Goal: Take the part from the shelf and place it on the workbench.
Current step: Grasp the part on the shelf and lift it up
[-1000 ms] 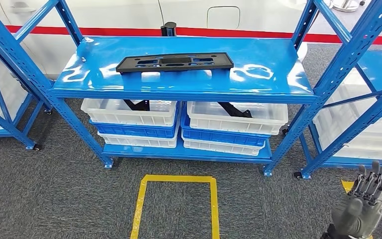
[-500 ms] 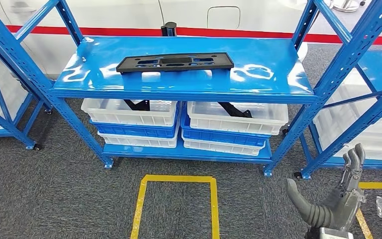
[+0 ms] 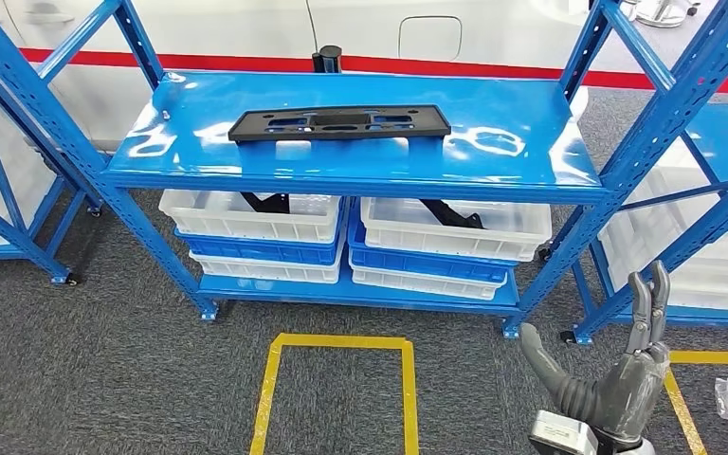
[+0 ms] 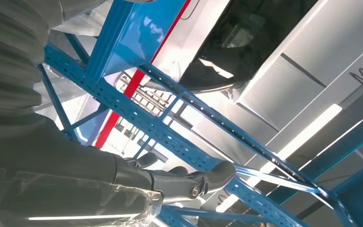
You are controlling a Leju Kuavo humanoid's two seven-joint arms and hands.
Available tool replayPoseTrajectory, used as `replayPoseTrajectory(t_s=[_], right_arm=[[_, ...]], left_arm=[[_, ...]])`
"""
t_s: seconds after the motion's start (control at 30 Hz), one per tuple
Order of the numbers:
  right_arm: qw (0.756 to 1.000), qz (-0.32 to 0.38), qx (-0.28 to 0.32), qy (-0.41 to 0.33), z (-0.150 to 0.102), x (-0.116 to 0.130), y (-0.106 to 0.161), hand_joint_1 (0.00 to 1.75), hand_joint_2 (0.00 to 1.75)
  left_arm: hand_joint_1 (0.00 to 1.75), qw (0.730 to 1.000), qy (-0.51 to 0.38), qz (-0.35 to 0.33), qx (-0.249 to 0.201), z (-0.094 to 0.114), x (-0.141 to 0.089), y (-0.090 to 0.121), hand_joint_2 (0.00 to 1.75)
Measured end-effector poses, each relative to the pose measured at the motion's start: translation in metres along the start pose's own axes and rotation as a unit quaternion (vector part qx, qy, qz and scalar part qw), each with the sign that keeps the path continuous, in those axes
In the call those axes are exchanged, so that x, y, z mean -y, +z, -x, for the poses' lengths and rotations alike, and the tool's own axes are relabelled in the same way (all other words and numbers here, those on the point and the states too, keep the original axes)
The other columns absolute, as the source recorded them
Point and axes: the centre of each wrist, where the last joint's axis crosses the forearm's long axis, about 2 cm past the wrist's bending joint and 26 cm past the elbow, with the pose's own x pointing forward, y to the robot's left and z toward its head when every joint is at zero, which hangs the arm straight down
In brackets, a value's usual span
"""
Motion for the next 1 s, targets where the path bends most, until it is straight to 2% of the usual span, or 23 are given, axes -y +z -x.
replayPoseTrajectory(t_s=[1.0], right_arm=[[1.0, -0.008, -0.001, -0.002, -0.002, -0.008, -0.01, 0.0, 1.75]], left_arm=[[0.0, 1.0, 0.01, 0.004, -0.007, 0.002, 0.002, 0.001, 0.0]])
